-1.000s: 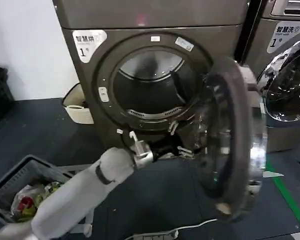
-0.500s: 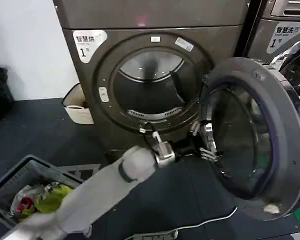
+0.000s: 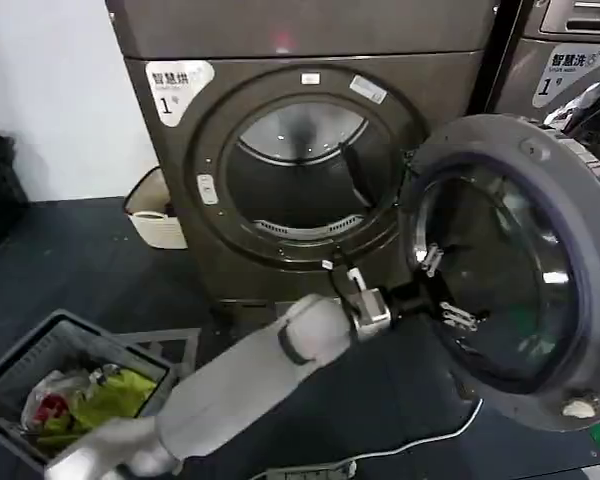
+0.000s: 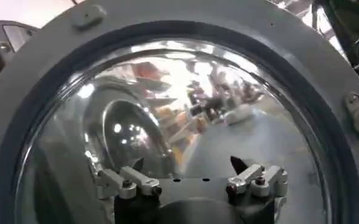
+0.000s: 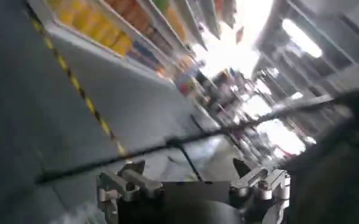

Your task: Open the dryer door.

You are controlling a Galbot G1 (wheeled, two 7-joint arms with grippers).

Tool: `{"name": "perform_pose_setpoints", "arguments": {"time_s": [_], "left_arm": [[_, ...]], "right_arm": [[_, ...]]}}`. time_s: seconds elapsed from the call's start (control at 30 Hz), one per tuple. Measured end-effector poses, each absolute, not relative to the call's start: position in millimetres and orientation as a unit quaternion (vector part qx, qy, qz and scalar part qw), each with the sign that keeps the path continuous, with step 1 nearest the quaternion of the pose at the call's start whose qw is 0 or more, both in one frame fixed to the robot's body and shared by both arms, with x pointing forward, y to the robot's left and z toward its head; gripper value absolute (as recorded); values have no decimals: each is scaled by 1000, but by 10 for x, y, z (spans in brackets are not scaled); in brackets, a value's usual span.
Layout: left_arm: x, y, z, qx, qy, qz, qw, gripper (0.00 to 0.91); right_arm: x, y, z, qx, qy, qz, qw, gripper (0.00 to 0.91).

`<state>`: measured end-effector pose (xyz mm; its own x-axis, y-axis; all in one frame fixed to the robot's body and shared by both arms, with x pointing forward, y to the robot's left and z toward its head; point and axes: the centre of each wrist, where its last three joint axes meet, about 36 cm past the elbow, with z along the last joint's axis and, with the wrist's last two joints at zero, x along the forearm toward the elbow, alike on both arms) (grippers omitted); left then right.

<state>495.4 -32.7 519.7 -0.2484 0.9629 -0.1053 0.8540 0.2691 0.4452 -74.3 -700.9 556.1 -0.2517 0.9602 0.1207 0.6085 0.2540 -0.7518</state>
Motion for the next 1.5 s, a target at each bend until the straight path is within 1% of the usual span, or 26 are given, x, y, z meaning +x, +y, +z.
{"name": "perform_pose_setpoints", "arguments": {"time_s": [0.3, 0.63, 1.13, 1.5], "left_arm": [[5091, -649, 5222, 566, 781, 170, 202, 907], [5215, -1017, 5275, 528, 804, 178, 207, 907], [5653, -868, 5018, 488, 827, 225, 166, 907], [5793, -791, 4974, 471, 834, 237, 161, 907]], "right_arm": [[-970, -6803, 5553, -549, -725, 286, 302, 907], [-1052, -6674, 5531, -556, -724, 277, 301, 907], [-1097, -6603, 5518, -557, -728, 269, 297, 907], [-1078, -6580, 5516, -555, -732, 266, 293, 907]]}}
